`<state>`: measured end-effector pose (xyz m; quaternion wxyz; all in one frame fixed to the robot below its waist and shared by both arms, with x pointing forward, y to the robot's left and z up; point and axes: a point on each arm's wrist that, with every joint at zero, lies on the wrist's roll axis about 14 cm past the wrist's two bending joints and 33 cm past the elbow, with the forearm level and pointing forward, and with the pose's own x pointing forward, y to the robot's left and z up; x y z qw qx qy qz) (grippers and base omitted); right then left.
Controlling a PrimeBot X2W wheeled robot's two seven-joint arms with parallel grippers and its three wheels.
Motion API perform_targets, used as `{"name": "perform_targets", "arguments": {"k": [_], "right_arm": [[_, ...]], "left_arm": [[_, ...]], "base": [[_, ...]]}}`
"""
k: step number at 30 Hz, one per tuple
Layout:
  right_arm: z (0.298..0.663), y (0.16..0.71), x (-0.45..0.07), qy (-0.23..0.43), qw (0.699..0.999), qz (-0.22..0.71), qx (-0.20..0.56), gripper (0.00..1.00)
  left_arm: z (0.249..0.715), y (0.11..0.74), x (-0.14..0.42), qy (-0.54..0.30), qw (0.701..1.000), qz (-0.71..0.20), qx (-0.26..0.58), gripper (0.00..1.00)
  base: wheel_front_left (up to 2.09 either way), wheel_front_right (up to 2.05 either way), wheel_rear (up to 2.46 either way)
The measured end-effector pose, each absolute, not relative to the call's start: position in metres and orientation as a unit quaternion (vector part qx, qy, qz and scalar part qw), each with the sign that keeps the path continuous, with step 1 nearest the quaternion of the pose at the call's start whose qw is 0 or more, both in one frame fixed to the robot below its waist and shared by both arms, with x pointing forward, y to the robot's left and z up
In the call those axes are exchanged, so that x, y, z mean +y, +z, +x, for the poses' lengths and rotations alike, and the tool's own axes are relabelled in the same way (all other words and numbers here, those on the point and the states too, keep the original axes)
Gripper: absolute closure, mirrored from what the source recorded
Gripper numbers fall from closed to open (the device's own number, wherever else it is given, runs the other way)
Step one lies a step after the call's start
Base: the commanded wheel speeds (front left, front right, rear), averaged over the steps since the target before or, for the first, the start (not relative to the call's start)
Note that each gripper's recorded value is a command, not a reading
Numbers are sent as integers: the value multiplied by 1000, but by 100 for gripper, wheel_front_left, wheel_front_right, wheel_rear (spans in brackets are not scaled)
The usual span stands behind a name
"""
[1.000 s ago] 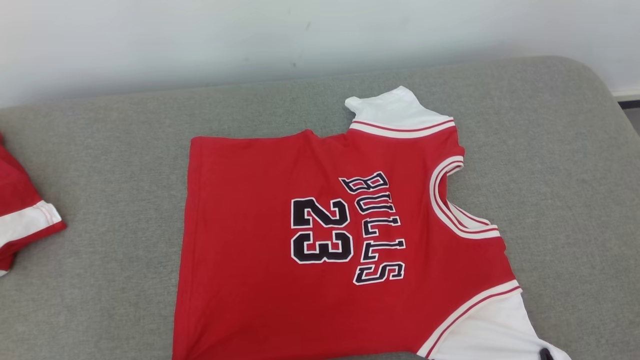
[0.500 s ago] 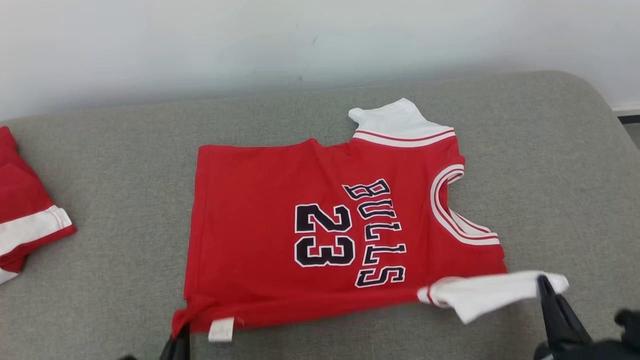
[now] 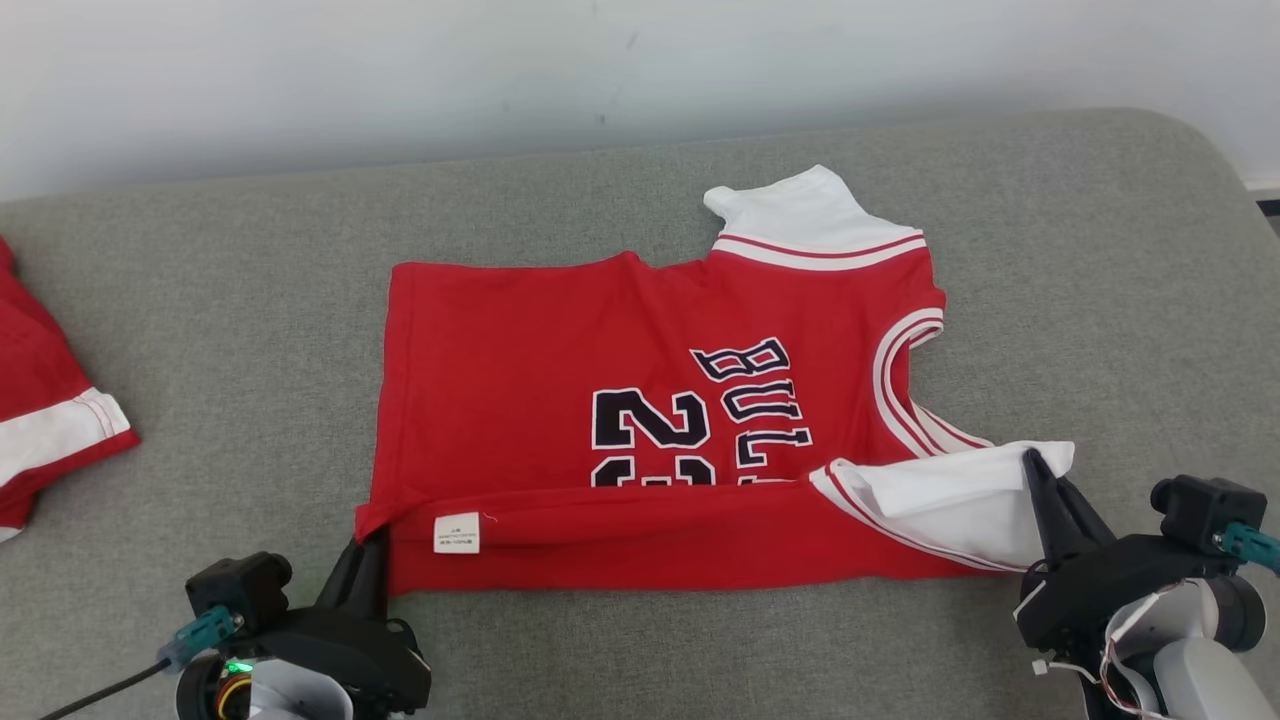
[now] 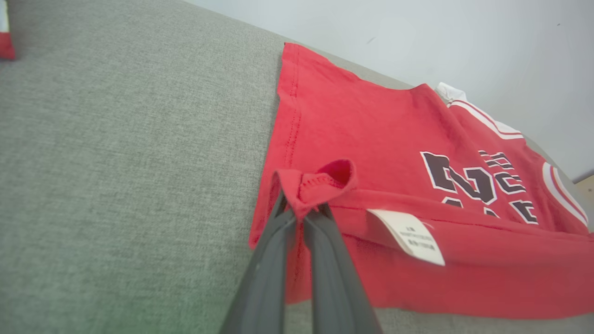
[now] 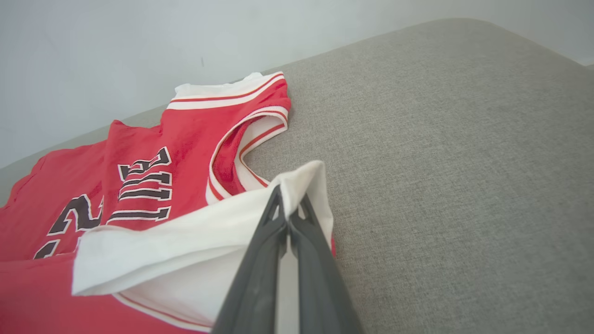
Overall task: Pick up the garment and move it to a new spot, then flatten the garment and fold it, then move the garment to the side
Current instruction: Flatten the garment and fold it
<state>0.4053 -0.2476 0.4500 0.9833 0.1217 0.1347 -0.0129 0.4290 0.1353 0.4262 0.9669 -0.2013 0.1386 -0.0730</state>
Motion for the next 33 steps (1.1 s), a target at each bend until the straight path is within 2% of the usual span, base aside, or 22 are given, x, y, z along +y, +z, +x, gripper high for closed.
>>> {"name": "perform_targets", "arguments": {"k": [5, 7, 8, 17, 25, 33], "right_arm": [[414, 442, -255, -22, 983, 114, 141, 100], [417, 444, -256, -24, 985, 113, 131, 57], [419, 445, -255, -24, 985, 112, 128, 0], [406, 449, -265, -31, 991, 98, 82, 0], [367, 421, -267, -24, 989, 73, 123, 0], [361, 402, -261, -18, 985, 64, 161, 0]], "left_arm": [[434, 423, 138, -64, 967, -200, 146, 100], [435, 425, 137, -66, 967, -201, 140, 5], [436, 427, 137, -67, 968, -201, 134, 0], [415, 431, 153, -40, 972, -210, 97, 0], [388, 415, 165, -25, 973, -197, 116, 0], [396, 406, 149, -48, 972, -186, 134, 0]], "base": [[0, 0, 0], [0, 0, 0], [0, 0, 0], [0, 0, 0], [0, 0, 0], [0, 0, 0]]}}
